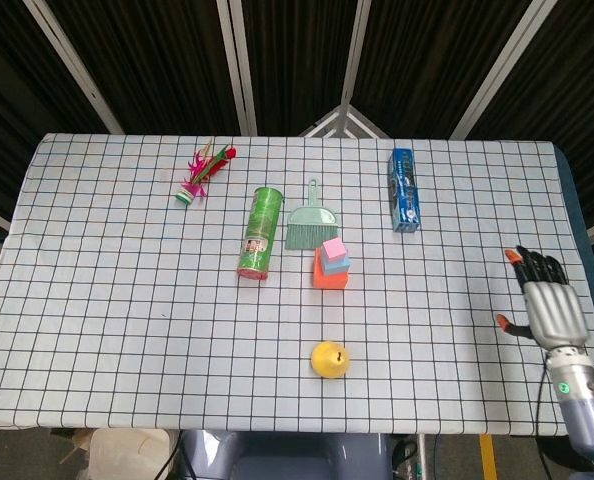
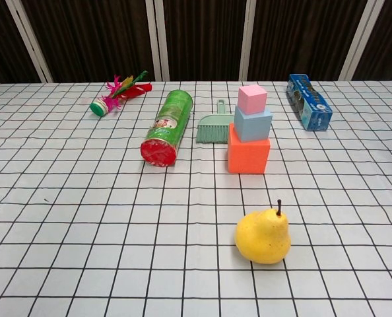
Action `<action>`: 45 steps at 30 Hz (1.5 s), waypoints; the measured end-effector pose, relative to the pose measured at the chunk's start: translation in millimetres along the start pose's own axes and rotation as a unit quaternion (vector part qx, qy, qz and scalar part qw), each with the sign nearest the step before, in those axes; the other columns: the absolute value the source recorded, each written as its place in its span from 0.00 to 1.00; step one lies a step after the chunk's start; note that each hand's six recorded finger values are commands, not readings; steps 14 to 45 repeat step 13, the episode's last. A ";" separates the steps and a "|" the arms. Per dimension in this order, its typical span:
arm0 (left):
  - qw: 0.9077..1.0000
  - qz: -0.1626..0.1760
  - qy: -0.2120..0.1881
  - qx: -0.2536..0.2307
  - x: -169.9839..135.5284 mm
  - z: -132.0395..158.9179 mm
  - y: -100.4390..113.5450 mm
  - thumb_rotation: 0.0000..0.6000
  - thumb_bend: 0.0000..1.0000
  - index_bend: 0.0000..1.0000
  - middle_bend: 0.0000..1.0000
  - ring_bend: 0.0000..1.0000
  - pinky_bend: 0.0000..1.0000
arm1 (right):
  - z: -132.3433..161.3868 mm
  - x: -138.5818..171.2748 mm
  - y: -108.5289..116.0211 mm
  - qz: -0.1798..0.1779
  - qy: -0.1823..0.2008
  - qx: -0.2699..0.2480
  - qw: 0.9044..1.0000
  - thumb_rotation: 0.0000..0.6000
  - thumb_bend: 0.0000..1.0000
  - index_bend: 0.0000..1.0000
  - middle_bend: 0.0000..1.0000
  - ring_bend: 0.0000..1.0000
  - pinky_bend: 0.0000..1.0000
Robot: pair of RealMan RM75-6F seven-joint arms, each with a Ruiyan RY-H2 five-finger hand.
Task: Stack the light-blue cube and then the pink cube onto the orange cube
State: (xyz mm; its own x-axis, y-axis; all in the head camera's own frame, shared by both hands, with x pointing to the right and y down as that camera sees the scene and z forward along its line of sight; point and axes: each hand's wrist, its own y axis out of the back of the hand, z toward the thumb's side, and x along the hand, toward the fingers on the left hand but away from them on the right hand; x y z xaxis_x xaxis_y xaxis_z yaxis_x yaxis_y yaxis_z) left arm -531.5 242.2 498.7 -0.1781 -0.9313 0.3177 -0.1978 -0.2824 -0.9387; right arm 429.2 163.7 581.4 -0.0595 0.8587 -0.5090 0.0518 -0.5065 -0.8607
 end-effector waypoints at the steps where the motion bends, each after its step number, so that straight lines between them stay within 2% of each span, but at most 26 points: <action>1: 1.000 0.002 -0.001 0.000 -0.4 0.8 0.4 1.00 0.16 0.09 0.00 0.00 0.00 | -10.7 6.9 -3.7 -0.004 -0.005 0.001 1.000 1.00 0.30 0.00 0.04 0.01 0.05; 3: 1.000 0.006 -0.004 -0.001 -1.1 2.3 1.0 1.00 0.16 0.09 0.00 0.00 0.00 | -25.7 20.5 -11.1 -0.011 -0.008 0.004 1.000 1.00 0.30 0.00 0.04 0.01 0.05; 6: 1.000 0.009 -0.004 -0.001 -0.9 2.3 1.0 1.00 0.16 0.09 0.00 0.00 0.00 | -32.5 29.9 -17.8 -0.014 -0.011 0.011 1.000 1.00 0.30 0.00 0.04 0.01 0.05; 13: 1.000 0.013 -0.001 0.000 -0.7 -1.1 2.4 1.00 0.16 0.09 0.00 0.00 0.00 | -30.1 33.9 -8.0 -0.041 -0.013 0.028 0.999 1.00 0.29 0.00 0.04 0.01 0.05; 45: 1.000 0.013 -0.001 0.000 -0.7 -1.1 2.4 1.00 0.16 0.09 0.00 0.00 0.00 | -30.1 33.9 -8.0 -0.041 -0.013 0.028 0.999 1.00 0.29 0.00 0.04 0.01 0.05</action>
